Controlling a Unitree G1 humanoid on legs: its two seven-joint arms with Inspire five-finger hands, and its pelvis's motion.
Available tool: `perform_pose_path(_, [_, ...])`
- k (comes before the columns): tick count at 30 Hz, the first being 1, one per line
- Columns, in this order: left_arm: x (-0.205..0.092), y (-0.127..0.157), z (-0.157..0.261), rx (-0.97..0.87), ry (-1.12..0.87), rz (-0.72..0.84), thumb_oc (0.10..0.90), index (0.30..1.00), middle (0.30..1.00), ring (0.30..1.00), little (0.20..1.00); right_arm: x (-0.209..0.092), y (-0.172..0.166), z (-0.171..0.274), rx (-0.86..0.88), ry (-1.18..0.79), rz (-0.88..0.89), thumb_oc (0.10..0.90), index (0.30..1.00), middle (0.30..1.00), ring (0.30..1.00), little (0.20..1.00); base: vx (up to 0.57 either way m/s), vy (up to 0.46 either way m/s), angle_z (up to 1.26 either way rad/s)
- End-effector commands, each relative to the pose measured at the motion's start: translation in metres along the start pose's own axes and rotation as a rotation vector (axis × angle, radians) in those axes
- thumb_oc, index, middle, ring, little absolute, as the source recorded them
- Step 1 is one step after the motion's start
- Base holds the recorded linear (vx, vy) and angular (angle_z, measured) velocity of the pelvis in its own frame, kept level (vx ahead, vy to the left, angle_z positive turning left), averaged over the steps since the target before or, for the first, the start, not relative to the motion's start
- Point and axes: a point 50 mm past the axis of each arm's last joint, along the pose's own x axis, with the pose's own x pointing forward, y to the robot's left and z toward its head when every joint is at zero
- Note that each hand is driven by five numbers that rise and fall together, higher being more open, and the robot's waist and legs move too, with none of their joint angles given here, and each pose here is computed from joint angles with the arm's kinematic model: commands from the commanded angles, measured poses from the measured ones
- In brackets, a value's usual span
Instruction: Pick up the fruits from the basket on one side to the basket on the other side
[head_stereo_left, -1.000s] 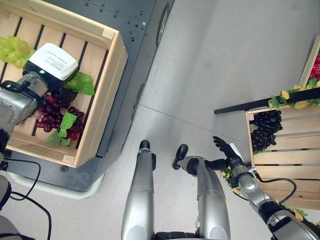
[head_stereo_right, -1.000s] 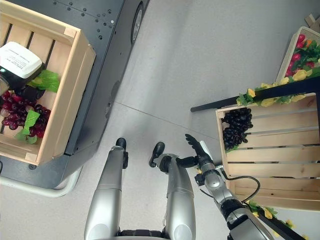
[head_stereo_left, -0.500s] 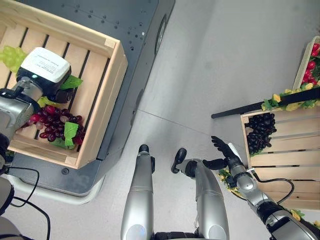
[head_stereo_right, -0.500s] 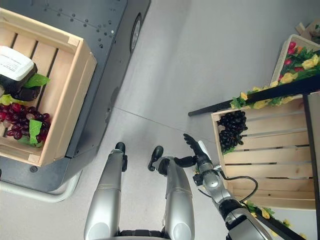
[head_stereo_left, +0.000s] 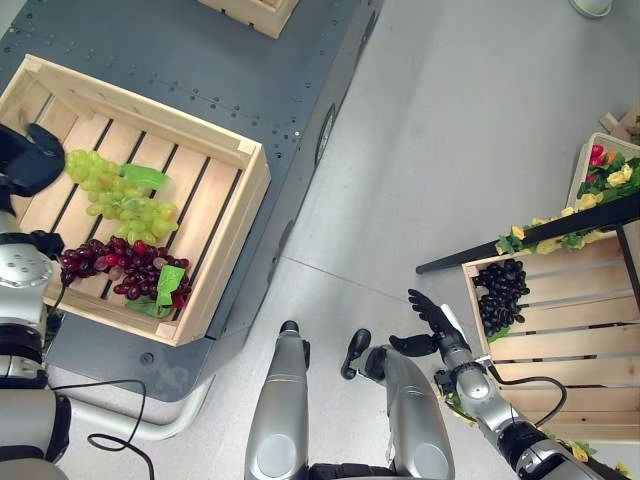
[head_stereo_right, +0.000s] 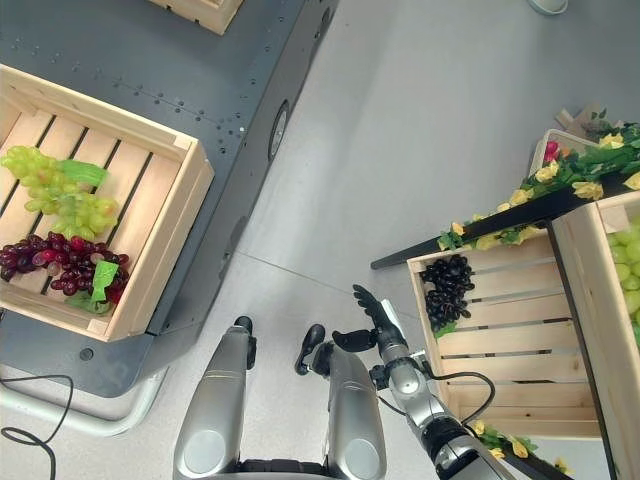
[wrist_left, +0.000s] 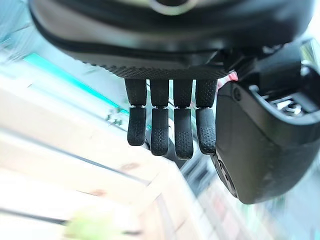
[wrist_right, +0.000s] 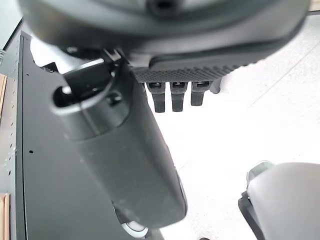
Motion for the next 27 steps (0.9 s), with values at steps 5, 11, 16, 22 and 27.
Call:
perform_pose_path(5, [0.008,0.022,0.026,-0.492,-0.073,0.160,0.400,0.300,0.300,0.300,0.300,-0.006,-0.019,-0.004,0.012,0.005,-0.106,0.800,0.900,0.900,0.900,0.900,0.05,0.010,-0.05])
perform_pose_path(11, [0.008,0.015,0.035,-0.300,-0.150,0.124,0.400,0.300,0.300,0.300,0.300,-0.006,-0.018,-0.007,0.008,0.029,-0.103,0.800,0.900,0.900,0.900,0.900,0.00,-0.001,-0.01])
perform_pose_path(16, [0.014,0.015,0.037,0.148,-0.205,0.077,0.800,0.900,0.900,0.900,0.900,-0.005,-0.023,-0.005,-0.005,0.022,-0.104,0.800,0.900,0.900,0.900,0.900,-0.01,0.002,0.00])
perform_pose_path(22, [0.020,0.010,0.043,0.881,-0.400,-0.093,0.800,0.900,0.900,0.900,0.900,-0.004,-0.038,-0.005,-0.025,0.005,-0.113,0.800,0.900,0.900,0.900,0.900,-0.04,0.025,0.00])
perform_pose_path(27, [0.019,0.002,0.039,1.204,-0.481,-0.222,0.800,0.900,0.900,0.900,0.900,-0.004,-0.050,-0.006,-0.054,-0.004,-0.113,0.800,0.900,0.900,0.900,0.900,-0.01,0.053,-0.01])
